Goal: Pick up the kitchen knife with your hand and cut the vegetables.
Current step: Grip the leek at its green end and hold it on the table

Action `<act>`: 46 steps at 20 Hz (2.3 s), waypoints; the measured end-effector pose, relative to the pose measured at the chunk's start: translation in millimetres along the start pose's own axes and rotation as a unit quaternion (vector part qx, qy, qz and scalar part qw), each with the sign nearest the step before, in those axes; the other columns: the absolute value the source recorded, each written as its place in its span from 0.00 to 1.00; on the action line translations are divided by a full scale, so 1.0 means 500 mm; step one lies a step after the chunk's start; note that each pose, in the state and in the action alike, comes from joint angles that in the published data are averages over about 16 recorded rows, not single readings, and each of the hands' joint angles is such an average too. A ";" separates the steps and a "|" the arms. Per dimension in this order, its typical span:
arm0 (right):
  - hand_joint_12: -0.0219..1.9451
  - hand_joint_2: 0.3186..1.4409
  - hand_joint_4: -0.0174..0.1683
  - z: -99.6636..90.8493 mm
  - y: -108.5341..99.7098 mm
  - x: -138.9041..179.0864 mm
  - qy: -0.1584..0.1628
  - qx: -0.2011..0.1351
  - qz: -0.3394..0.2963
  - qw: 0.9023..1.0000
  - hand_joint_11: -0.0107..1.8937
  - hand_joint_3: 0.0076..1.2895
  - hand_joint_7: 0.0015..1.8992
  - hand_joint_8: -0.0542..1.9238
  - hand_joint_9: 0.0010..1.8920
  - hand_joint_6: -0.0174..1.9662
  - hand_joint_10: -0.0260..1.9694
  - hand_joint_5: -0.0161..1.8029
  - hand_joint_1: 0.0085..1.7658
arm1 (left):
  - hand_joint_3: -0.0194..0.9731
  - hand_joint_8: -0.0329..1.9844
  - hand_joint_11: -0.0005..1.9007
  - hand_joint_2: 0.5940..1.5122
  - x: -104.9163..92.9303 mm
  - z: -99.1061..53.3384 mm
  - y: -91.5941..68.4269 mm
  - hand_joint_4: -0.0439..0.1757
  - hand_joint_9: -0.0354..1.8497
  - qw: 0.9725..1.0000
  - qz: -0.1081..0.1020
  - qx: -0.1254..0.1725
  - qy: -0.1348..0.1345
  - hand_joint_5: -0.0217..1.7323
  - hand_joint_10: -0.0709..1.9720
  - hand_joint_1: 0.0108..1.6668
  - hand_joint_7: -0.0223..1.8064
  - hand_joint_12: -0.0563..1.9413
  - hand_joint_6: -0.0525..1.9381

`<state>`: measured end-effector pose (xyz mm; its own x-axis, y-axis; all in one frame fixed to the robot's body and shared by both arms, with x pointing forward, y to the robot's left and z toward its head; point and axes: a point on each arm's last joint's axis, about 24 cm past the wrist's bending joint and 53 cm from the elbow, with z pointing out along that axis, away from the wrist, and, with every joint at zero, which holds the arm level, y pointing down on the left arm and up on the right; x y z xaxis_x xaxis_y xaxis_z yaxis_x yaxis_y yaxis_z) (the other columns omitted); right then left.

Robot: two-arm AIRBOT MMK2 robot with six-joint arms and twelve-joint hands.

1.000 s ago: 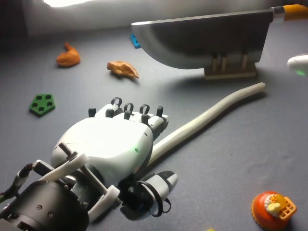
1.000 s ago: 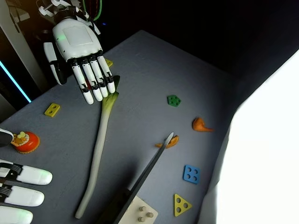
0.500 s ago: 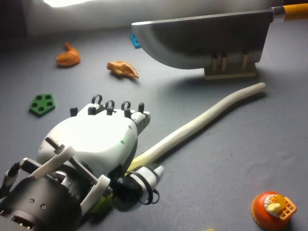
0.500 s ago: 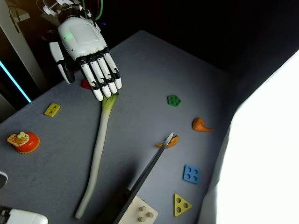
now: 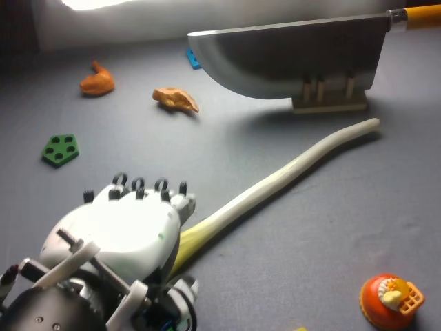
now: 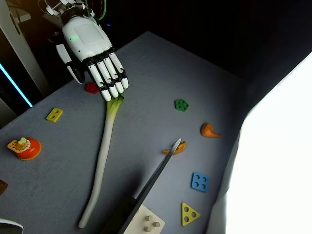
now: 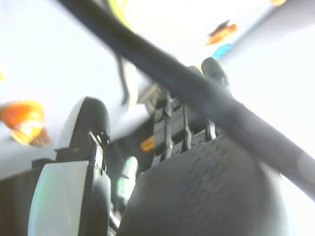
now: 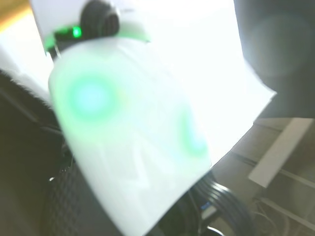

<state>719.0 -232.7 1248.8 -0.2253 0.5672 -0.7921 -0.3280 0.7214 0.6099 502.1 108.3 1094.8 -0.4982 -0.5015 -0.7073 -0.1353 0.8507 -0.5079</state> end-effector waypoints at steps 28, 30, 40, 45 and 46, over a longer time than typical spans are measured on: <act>0.02 0.59 0.35 0.154 -0.099 0.065 -0.015 -0.003 -0.016 1.000 0.02 0.01 0.01 0.03 0.01 0.02 0.02 0.02 0.65 | 0.04 0.01 0.01 0.82 0.055 -0.018 0.045 0.20 0.11 0.998 -0.041 -0.020 -0.046 0.15 0.04 0.53 0.13 0.25 0.02; 0.02 0.59 0.33 0.159 -0.102 0.067 -0.016 -0.003 -0.018 1.000 0.02 0.01 0.01 0.03 0.01 0.02 0.02 0.02 0.65 | 0.04 0.01 0.01 0.82 0.059 -0.017 0.047 0.20 0.11 0.998 -0.040 -0.021 -0.046 0.15 0.04 0.53 0.13 0.25 0.02; 0.02 0.59 0.25 0.180 -0.111 0.081 -0.022 -0.005 -0.024 0.999 0.02 0.01 0.01 0.03 0.01 0.02 0.02 0.02 0.65 | 0.04 0.01 0.01 0.84 0.076 -0.001 0.050 0.20 0.10 0.998 -0.038 -0.025 -0.043 0.14 0.04 0.52 0.12 0.24 0.02; 0.02 0.59 0.26 0.184 -0.112 0.087 -0.024 -0.007 -0.025 0.999 0.02 0.01 0.01 0.03 0.01 0.02 0.02 0.02 0.63 | 0.04 0.01 0.01 0.84 0.084 0.011 0.047 0.20 0.11 0.998 -0.038 -0.023 -0.040 0.14 0.04 0.53 0.12 0.24 0.02; 0.02 0.59 0.26 0.185 -0.112 0.088 -0.024 -0.007 -0.025 0.999 0.02 0.01 0.01 0.03 0.01 0.02 0.02 0.02 0.62 | 0.04 0.01 0.01 0.84 0.085 0.013 0.047 0.20 0.11 0.998 -0.038 -0.022 -0.039 0.14 0.04 0.53 0.12 0.24 0.02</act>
<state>812.2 -211.5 1181.8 -0.1647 0.5489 -0.8195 -0.3514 0.7437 0.5687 483.3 105.7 1049.5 -0.4167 -0.5744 -0.7046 -0.2095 0.8149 -0.5404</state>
